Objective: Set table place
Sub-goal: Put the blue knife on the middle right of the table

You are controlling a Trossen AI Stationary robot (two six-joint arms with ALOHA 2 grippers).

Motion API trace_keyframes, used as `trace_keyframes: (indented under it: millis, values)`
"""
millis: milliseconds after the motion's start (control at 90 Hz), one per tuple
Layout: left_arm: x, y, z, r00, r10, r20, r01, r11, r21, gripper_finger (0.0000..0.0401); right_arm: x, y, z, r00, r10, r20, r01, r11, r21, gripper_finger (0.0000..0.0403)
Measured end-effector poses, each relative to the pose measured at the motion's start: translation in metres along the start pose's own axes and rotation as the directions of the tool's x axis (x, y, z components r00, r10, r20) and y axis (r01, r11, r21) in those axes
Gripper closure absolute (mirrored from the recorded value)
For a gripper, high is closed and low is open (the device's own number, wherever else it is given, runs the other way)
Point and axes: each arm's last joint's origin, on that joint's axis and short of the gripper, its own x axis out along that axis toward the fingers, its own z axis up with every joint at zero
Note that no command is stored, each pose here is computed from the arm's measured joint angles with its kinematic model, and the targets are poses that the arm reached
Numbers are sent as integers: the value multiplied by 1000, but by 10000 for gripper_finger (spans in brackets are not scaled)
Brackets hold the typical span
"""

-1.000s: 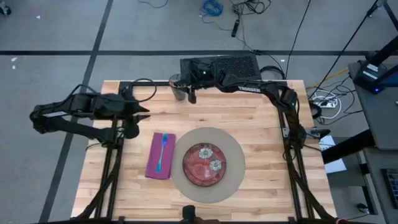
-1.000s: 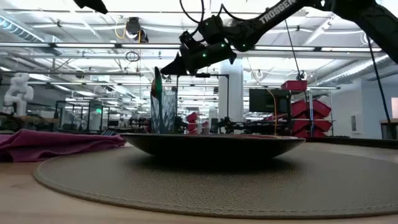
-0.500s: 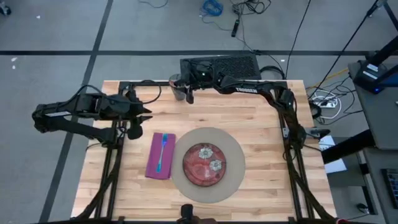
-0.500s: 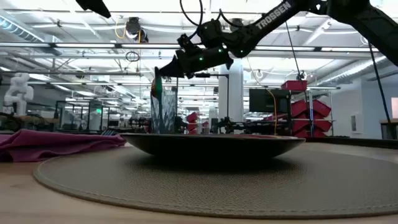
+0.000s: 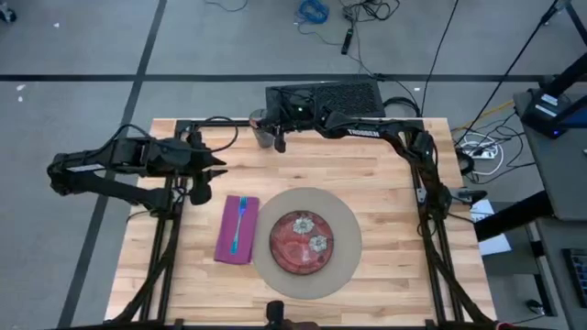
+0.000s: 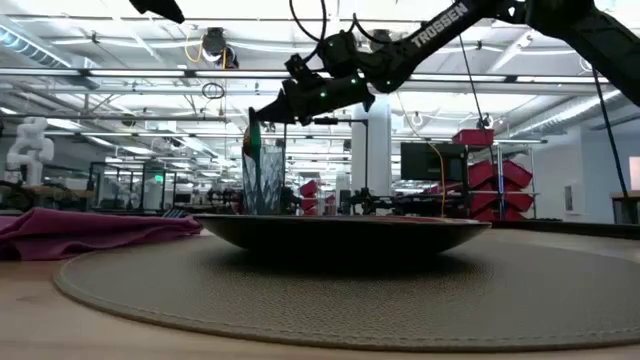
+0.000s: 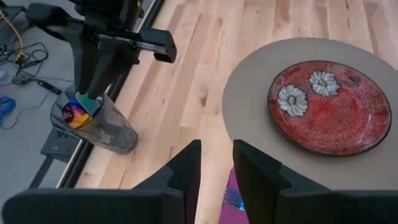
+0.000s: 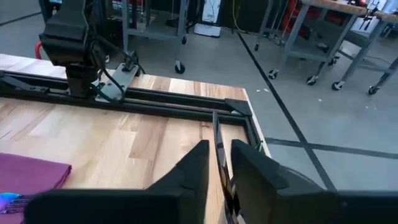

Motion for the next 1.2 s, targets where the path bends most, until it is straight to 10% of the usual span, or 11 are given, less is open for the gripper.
trace_keyframes:
  millis: [1200]
  values:
    - [0,0,0,1000,0,0,0,1000,0,321,1,1,8,997,-18,72,19,1000,-24,403]
